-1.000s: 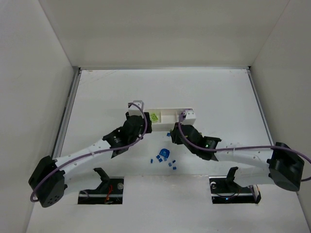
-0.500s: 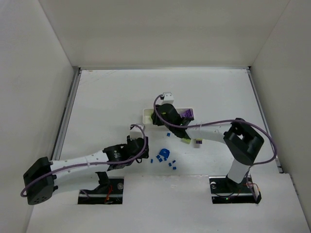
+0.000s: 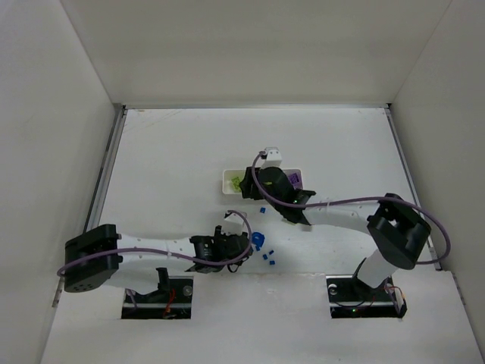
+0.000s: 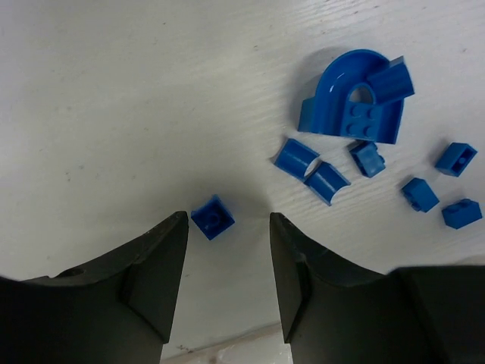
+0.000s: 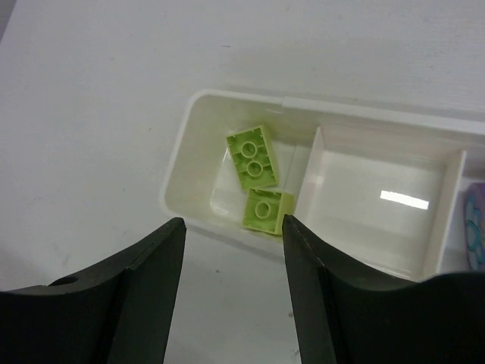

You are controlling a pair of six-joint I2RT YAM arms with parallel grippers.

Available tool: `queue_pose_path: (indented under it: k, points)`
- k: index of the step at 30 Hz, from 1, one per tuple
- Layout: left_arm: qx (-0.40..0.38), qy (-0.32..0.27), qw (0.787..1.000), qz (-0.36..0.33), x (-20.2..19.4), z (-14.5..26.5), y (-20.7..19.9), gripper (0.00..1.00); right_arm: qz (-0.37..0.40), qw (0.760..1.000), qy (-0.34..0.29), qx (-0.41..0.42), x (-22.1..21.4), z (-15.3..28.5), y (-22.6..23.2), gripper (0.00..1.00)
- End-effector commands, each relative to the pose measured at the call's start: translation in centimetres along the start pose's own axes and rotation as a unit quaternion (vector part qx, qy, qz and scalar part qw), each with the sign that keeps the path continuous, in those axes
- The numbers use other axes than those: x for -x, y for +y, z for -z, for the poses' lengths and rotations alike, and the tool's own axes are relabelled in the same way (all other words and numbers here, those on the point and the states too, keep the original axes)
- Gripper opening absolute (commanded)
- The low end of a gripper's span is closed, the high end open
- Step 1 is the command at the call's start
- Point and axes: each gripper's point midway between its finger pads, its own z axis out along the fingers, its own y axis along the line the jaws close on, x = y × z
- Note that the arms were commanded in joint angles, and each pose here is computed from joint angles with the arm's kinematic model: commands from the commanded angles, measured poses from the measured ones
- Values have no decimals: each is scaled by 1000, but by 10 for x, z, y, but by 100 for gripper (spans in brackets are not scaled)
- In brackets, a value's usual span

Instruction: Sort the legos into containers by color

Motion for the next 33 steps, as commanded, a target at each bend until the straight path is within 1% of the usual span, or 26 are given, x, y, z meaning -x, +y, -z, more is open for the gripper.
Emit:
queue_pose_path:
  k: [1, 4, 7, 10, 13, 15, 18, 22, 25, 29, 33]
  points:
    - [-13, -32, 999, 16, 21, 0, -18, 44, -29, 999, -41, 14, 15, 18, 5, 60]
    - [-5, -30, 999, 17, 21, -4, -16, 41, -32, 999, -36, 14, 3, 29, 2, 60]
    - [3, -26, 1000, 11, 19, -7, -11, 35, -31, 999, -36, 10, -5, 38, -2, 59]
    - [6, -20, 1000, 9, 15, -8, -9, 26, -28, 999, -36, -2, -11, 47, -12, 54]
    - [13, -22, 1000, 0, 15, -7, -4, 18, -27, 999, -27, 7, -20, 56, -12, 46]
    - [19, -31, 999, 9, 22, -4, 1, 15, -19, 1000, -21, 9, -25, 61, -11, 45]
    - [14, -57, 998, 24, 44, 6, 1, 15, -7, 1000, -9, 6, -38, 69, -11, 46]
    - [6, -98, 994, 49, 78, 17, 4, 15, 7, 1000, 5, 12, -56, 80, -11, 56]
    - [2, -129, 989, 72, 109, 24, 8, 15, 7, 1000, 16, 16, -69, 89, -14, 60]
    - [-25, -179, 980, 88, 161, 32, 1, 16, 10, 999, 26, 19, -80, 101, -22, 62]
    - [-38, -206, 974, 88, 209, 21, -9, 16, 3, 999, 33, 19, -87, 112, -32, 61]
